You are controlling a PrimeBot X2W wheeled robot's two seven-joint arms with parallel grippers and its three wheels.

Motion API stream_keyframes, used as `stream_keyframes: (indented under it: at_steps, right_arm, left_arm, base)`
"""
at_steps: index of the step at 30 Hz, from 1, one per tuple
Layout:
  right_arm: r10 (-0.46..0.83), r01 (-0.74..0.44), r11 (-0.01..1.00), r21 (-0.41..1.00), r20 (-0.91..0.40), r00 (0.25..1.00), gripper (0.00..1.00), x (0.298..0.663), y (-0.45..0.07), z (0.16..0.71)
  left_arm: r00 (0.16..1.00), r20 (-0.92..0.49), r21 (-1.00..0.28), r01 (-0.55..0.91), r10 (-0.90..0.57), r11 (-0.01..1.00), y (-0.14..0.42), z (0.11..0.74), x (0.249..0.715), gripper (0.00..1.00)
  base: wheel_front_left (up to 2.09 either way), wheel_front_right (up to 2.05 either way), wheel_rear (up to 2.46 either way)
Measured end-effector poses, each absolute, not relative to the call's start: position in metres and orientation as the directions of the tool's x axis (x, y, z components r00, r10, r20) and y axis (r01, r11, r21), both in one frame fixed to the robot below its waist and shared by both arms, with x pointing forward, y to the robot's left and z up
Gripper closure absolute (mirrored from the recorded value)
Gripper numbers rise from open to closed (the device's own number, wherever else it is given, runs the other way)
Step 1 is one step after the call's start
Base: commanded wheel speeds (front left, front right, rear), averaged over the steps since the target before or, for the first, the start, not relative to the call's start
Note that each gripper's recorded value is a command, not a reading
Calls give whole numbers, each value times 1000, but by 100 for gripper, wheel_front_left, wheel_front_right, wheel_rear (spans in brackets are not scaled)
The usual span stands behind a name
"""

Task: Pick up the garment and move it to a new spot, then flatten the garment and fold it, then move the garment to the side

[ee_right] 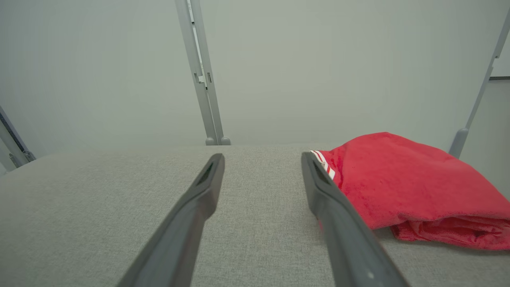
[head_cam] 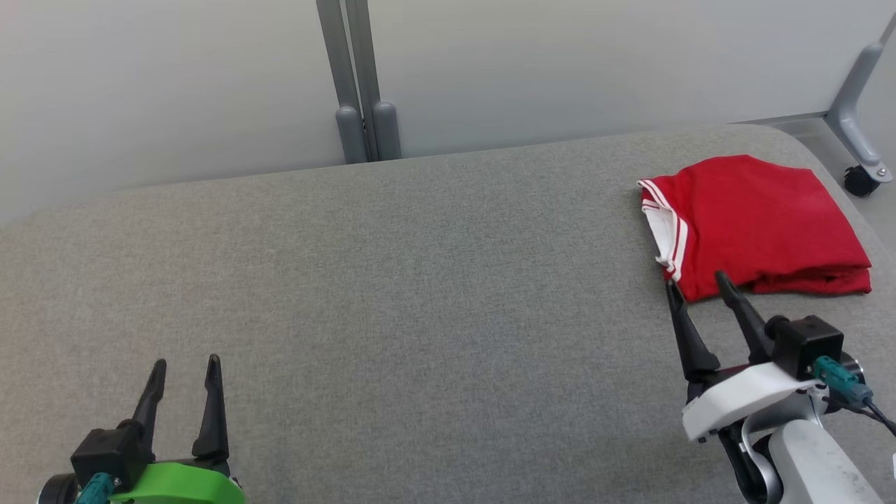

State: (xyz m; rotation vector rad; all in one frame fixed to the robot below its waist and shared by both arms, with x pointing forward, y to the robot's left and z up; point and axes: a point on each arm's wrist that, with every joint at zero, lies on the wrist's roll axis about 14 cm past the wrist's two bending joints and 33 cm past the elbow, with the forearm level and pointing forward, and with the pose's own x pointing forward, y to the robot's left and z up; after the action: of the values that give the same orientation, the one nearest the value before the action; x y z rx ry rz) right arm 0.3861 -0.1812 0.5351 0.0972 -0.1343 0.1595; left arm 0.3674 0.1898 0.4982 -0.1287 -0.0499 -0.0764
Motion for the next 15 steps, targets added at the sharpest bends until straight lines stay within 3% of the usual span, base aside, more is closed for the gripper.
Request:
stream_keyframes:
  at_steps: [6, 15]
  right_arm:
    - [141, -147, 979, 143, 52, 989, 100, 375, -178, 504]
    - [88, -95, 947, 308, 37, 995, 100, 378, -186, 504]
  left_arm:
    - [998, -27, -169, 57, -63, 984, 188, 474, 360, 100]
    - [998, -55, -329, 2, -21, 944, 194, 471, 360, 100]
  base:
    - [0, 0, 0]
    - [0, 0, 0]
